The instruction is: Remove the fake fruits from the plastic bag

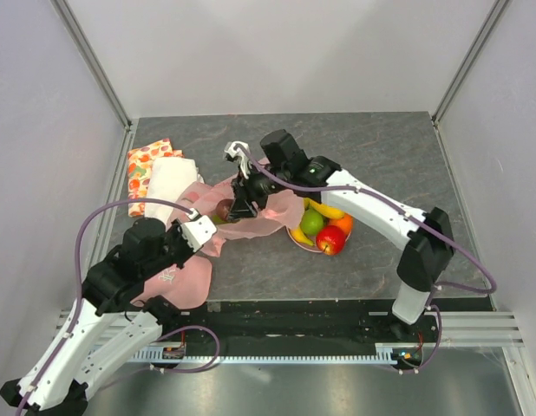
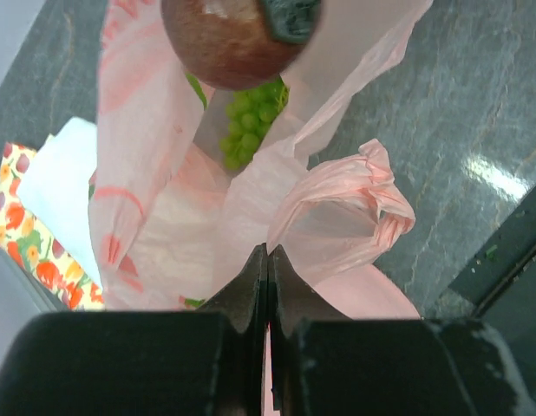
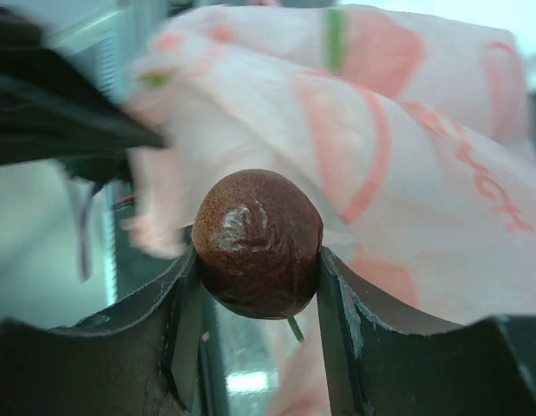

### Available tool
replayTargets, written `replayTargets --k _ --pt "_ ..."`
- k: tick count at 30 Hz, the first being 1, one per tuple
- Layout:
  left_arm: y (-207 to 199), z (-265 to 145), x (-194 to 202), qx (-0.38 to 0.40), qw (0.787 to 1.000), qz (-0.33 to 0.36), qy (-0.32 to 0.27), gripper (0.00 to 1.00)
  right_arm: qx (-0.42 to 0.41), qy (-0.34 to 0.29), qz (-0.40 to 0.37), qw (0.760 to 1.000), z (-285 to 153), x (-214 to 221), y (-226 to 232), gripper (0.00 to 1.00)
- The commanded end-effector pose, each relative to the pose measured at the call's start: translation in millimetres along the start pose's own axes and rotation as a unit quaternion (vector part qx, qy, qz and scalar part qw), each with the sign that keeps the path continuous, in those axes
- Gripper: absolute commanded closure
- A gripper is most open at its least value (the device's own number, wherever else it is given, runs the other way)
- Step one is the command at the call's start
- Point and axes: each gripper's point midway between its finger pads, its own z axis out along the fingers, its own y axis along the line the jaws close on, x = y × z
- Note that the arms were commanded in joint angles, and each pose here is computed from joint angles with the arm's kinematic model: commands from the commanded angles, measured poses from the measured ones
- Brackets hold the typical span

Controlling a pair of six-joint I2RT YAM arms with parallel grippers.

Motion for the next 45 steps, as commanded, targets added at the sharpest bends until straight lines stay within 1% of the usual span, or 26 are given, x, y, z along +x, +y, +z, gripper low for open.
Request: replayTargets --k 1,2,5,6,7,8,9,11,12,13,14,15,16,18,19,20,21,22,25,28,31,33,36,39,45 --pt "12.9 14.2 -23.4 -0.024 0.999 0.004 -0.046 0.98 -0.140 0.026 -0.006 0.990 -19.9 19.0 60.6 0.67" --pt "14.9 15.1 -23.8 -0.029 0.999 0.001 -0.046 0.99 -0.139 0.022 -0.013 0.990 -25.0 16.1 62.1 0.67" --pt "23.5 18.3 -20.6 -0.052 0.998 0.001 -0.037 0.98 -0.122 0.015 -0.064 0.990 -57.9 1.0 67.8 0.66" --pt "24.2 19.1 -19.4 -0.054 0.998 0.006 -0.034 0.98 -0.107 0.035 -0.072 0.991 -69.4 8.0 62.2 0.66" --pt "27.2 18.7 -19.1 -0.061 0.997 0.008 -0.034 0.98 -0.096 0.030 -0.083 0.991 -81.3 -2.8 62.6 0.66" --pt "28.5 19.3 -17.5 -0.065 0.997 0.011 -0.031 0.98 -0.085 0.033 -0.086 0.992 -92.1 -5.0 60.8 0.66" --pt "31.5 18.7 -16.1 -0.073 0.997 0.016 -0.029 0.98 -0.063 0.048 -0.067 0.995 -106.2 1.1 49.4 0.68" --pt "41.3 15.6 -9.2 -0.101 0.994 0.021 -0.021 0.98 -0.005 0.054 -0.059 0.997 -125.4 4.4 24.0 0.69" --pt "44.8 15.2 -3.6 -0.111 0.993 0.028 -0.013 0.98 0.033 0.055 -0.049 0.997 -142.3 8.3 6.1 0.71" --pt "53.6 11.2 1.9 -0.135 0.990 0.026 -0.004 0.98 0.063 0.073 -0.044 0.994 -147.5 22.4 -9.2 0.72" --pt "57.5 6.9 4.9 -0.148 0.989 0.025 -0.002 0.98 0.107 0.081 -0.036 0.990 -162.6 29.5 -26.4 0.72" --pt "60.9 4.9 9.6 -0.159 0.987 0.030 0.004 0.98 0.128 0.092 -0.032 0.987 -167.4 38.1 -35.6 0.72" --pt "68.0 0.7 15.2 -0.177 0.984 0.025 0.014 0.98 0.143 0.116 -0.021 0.983 -167.8 56.6 -43.4 0.72" --pt "77.6 -7.6 18.3 -0.205 0.978 0.020 0.018 0.98 0.182 0.155 -0.031 0.971 -178.2 79.3 -58.7 0.73" --pt "85.6 -13.5 21.7 -0.226 0.974 0.012 0.025 0.98 0.185 0.177 -0.027 0.966 -177.3 97.4 -62.2 0.73" --pt "89.9 -17.7 20.7 -0.236 0.971 0.007 0.025 0.99 0.196 0.191 -0.041 0.961 -181.4 104.5 -68.1 0.74" --pt "96.9 -25.4 15.2 -0.253 0.967 -0.005 0.017 0.98 0.193 0.200 -0.045 0.960 -180.6 110.8 -68.8 0.75" --pt "105.7 -33.0 16.4 -0.276 0.961 -0.018 0.021 0.98 0.190 0.210 -0.046 0.958 -179.4 119.0 -69.7 0.74" --pt "118.5 -46.0 11.1 -0.305 0.951 -0.040 0.018 0.98 0.189 0.221 -0.038 0.956 -174.1 126.8 -74.3 0.74" --pt "124.9 -49.7 5.9 -0.317 0.947 -0.040 0.010 0.98 0.188 0.248 -0.008 0.950 -163.8 143.4 -76.0 0.76" --pt "130.3 -50.1 5.7 -0.330 0.943 -0.037 0.010 0.98 0.183 0.258 -0.013 0.949 -150.2 150.7 -68.4 0.78" --pt "131.0 -50.0 5.7 -0.332 0.942 -0.037 0.009 0.98 0.176 0.260 -0.041 0.948 -136.9 148.4 -56.8 0.78" --pt "132.3 -52.6 5.4 -0.337 0.941 -0.036 0.010 0.99 0.175 0.284 -0.071 0.940 -122.8 156.3 -47.7 0.78" --pt "132.4 -54.0 4.8 -0.337 0.941 -0.035 0.009 0.98 0.178 0.300 -0.095 0.932 -112.7 159.5 -47.2 0.78" --pt "131.2 -56.2 3.9 -0.336 0.941 -0.035 0.006 0.98 0.184 0.358 -0.136 0.905 -106.4 177.5 -56.8 0.78"
